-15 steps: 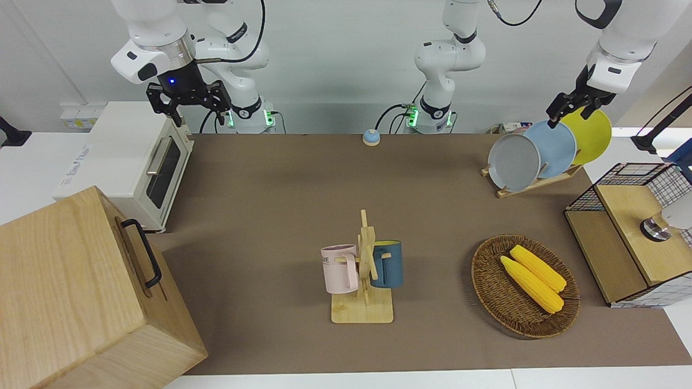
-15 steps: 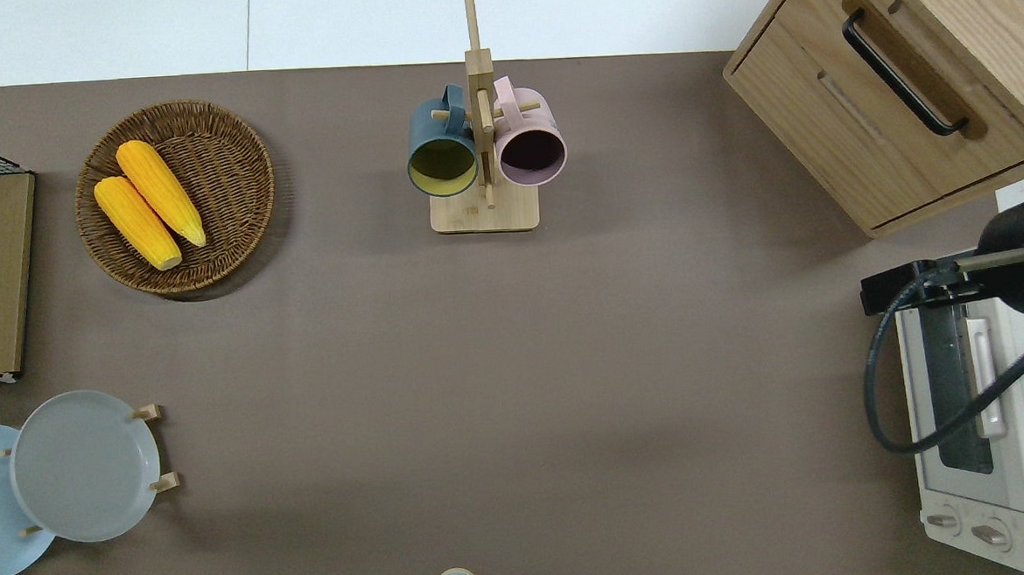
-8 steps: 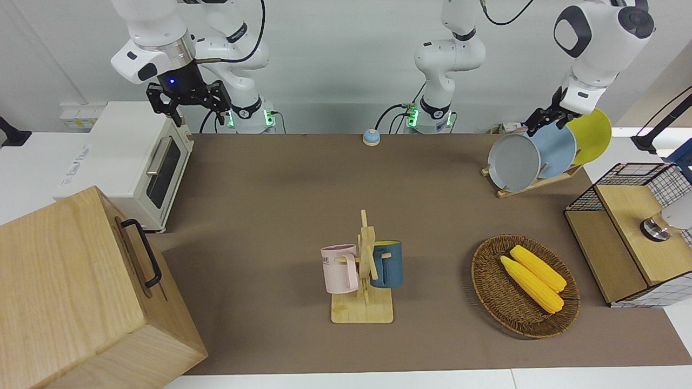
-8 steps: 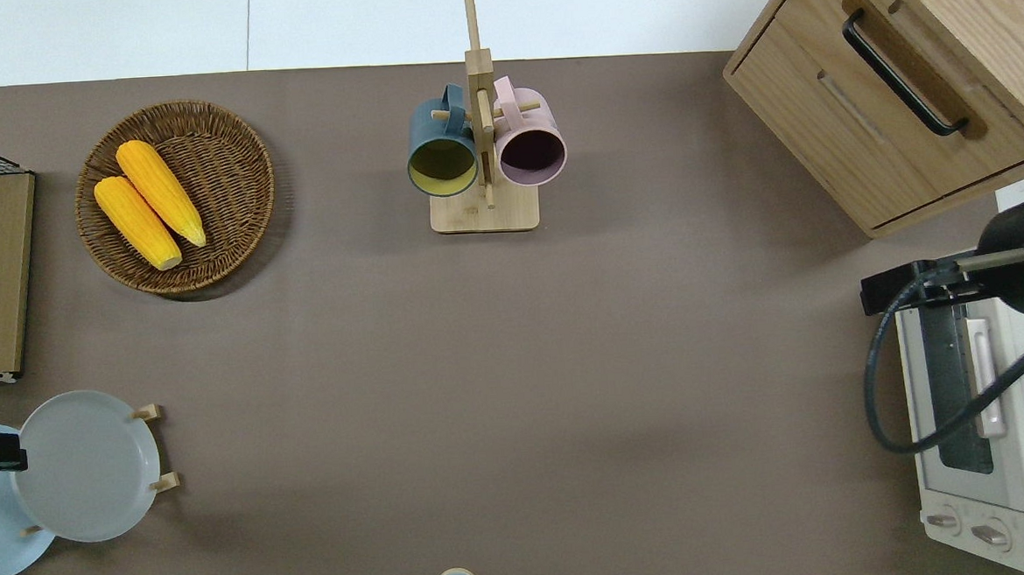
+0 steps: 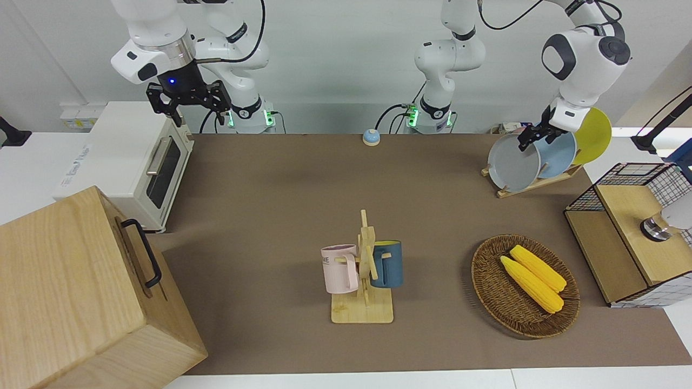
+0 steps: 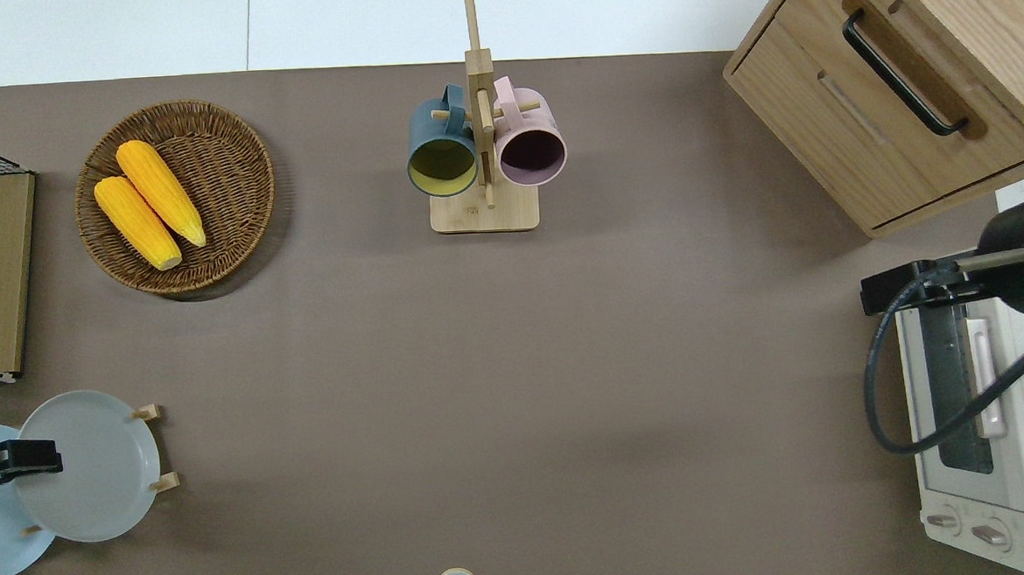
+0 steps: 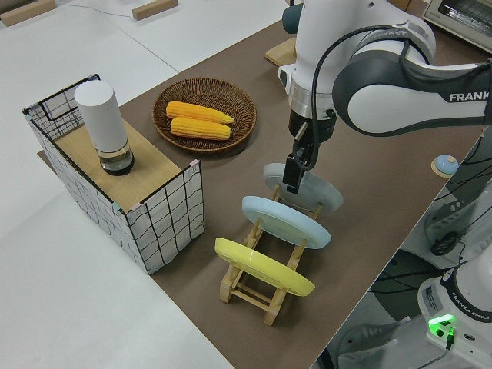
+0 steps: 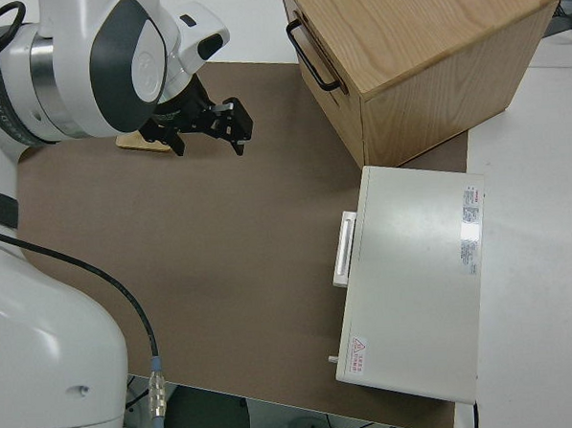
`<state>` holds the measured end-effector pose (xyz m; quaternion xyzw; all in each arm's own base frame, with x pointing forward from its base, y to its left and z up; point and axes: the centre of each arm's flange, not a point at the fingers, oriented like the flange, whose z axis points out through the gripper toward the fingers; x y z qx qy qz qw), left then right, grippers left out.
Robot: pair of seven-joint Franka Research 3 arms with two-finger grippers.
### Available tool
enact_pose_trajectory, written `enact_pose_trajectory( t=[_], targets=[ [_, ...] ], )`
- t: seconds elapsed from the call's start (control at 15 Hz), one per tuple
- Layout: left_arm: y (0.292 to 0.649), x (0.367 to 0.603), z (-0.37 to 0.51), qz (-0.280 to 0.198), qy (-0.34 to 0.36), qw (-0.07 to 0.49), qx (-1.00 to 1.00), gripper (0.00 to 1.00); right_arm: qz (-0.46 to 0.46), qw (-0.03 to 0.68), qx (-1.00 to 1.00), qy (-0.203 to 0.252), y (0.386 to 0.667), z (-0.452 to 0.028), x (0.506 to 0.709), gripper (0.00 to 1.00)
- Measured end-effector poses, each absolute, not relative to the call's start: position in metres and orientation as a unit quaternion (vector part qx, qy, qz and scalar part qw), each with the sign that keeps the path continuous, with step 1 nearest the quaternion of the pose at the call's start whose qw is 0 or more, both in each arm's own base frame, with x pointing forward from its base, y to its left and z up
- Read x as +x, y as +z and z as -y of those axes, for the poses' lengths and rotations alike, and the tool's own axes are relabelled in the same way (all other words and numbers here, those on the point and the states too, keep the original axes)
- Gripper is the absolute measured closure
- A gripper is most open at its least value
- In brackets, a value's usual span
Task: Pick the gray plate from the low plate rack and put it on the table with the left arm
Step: 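Reach the left gripper down to the gray plate in the low rack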
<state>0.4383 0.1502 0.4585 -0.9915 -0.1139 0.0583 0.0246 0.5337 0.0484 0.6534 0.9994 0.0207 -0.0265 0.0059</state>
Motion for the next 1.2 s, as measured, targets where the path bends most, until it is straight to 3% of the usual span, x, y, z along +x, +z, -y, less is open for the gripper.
enact_pose_trajectory(
  t=[0.2, 0.67, 0.73, 1.2],
  targets=[
    [0.448, 0.436, -0.148, 0.113, 0.061, 0.021, -0.992, 0.05, -0.021, 0.006, 0.999, -0.027, 0.653, -0.048, 0.534, 0.01],
    [0.44, 0.434, -0.145, 0.112, 0.061, 0.018, -0.992, 0.8, -0.021, 0.006, 0.999, -0.027, 0.653, -0.048, 0.534, 0.01],
    [0.441, 0.435, -0.145, 0.112, 0.06, 0.017, -0.992, 0.85, -0.021, 0.006, 0.999, -0.027, 0.653, -0.048, 0.534, 0.01],
    [0.443, 0.436, -0.139, 0.107, 0.058, 0.016, -0.992, 0.89, -0.021, 0.006, 0.999, -0.027, 0.653, -0.048, 0.534, 0.01]
  ],
)
